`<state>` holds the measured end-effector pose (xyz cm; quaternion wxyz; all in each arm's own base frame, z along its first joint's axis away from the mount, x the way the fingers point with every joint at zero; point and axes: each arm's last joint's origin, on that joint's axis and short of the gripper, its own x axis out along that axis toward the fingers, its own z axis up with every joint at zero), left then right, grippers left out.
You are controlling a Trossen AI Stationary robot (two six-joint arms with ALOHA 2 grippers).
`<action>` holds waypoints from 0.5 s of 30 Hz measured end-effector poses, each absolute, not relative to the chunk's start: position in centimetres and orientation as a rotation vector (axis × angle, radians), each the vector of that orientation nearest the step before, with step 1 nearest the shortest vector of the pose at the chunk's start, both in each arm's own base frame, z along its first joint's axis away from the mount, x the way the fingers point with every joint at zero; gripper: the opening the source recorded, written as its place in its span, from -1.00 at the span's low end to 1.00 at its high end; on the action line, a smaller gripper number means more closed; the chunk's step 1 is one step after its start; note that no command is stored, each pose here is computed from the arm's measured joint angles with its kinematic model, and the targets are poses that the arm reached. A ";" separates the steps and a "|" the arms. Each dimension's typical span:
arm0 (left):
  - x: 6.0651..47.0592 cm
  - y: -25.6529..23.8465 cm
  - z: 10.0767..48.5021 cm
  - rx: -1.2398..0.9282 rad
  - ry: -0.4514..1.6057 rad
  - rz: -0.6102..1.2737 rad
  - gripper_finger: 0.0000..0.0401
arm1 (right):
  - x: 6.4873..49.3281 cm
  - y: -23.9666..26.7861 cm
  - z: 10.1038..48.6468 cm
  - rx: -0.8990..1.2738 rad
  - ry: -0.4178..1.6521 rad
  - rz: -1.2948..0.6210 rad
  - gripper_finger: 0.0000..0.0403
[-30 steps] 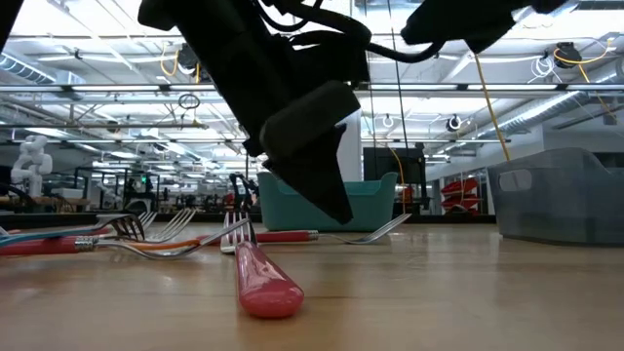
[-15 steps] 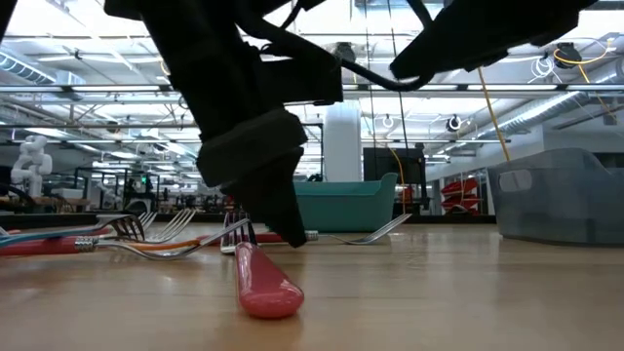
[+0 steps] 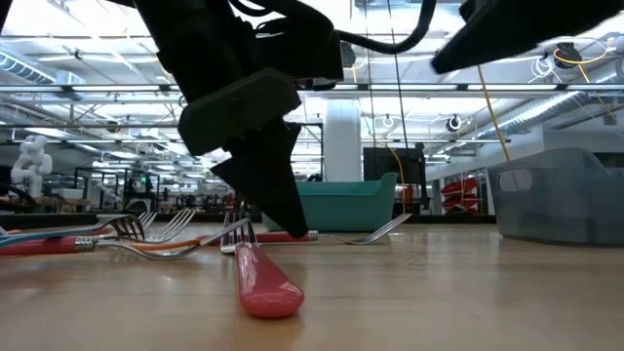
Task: Sort silverware by color (type)
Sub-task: Put the pink fork into the black bin
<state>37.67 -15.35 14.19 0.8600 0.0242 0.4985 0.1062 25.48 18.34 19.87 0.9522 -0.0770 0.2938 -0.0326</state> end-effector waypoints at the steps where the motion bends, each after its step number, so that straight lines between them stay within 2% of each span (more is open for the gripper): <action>1: 37.7 -15.4 14.2 0.051 1.045 0.221 -0.20 | 25.6 18.1 19.9 -0.157 0.596 -0.081 -0.49; 7: 37.5 -15.7 14.2 0.053 1.048 0.210 -0.20 | 26.0 16.7 19.5 -0.211 0.648 -0.144 -0.34; 15: 37.7 -16.1 14.1 0.061 1.042 0.156 -0.20 | 27.4 14.9 17.9 -0.284 0.734 -0.177 -0.34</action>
